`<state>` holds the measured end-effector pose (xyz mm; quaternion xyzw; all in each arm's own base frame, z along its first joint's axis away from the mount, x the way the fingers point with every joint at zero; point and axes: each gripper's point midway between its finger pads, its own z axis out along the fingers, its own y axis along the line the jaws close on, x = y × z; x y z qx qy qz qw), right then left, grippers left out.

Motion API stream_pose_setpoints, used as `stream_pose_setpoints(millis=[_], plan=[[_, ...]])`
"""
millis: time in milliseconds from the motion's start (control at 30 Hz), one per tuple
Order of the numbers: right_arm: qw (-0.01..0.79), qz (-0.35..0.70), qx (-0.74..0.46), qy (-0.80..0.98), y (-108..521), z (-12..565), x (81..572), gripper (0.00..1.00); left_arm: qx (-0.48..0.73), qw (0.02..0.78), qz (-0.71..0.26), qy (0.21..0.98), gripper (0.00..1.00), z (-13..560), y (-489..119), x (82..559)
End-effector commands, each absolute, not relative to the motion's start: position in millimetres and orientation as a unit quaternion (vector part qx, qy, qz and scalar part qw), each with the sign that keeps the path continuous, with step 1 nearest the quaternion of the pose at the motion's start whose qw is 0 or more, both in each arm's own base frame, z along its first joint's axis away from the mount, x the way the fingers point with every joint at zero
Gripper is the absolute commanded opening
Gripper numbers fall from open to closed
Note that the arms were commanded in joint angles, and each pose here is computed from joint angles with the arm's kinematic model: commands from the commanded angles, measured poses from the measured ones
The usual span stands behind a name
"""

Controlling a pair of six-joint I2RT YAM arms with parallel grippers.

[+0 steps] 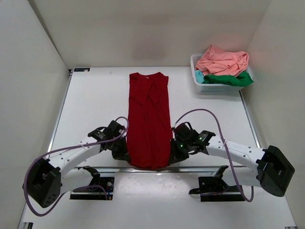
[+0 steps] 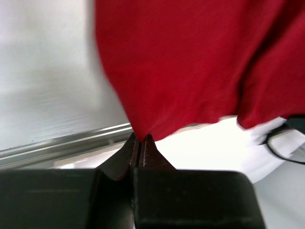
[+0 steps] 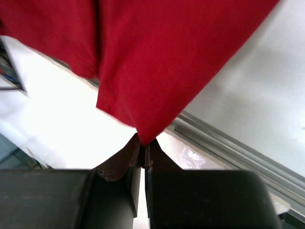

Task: Fold and stack the t-shirts
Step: Grab the bottom of the folded rectangular tshirt with both arms, then fold the folded rectangular tshirt in 1/3 of the way

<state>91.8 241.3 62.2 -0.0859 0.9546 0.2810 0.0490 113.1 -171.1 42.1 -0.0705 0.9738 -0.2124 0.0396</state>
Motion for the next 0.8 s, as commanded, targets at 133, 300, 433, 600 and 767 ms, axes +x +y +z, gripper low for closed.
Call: stream_pose_setpoints(millis=[133,300,433,600,767], plan=[[0.102,0.307,-0.108,0.940,233.0,99.8,137.2,0.00,-0.085,0.077,-0.235,0.965,0.00,72.9,-189.3,157.3],[0.099,0.306,-0.123,0.939,228.1,109.7,160.9,0.00,-0.129,0.089,-0.251,0.955,0.00,77.6,-180.4,184.5],[0.110,0.304,-0.120,0.939,229.2,116.8,198.7,0.00,-0.152,0.113,-0.253,0.949,0.00,86.7,-166.0,221.4],[0.117,0.301,-0.121,0.939,234.8,121.1,245.7,0.00,-0.134,0.113,-0.247,0.953,0.00,94.0,-173.7,273.3],[0.125,0.287,-0.121,0.942,234.8,113.4,293.2,0.00,-0.149,0.120,-0.248,0.950,0.00,97.6,-180.2,324.9]])
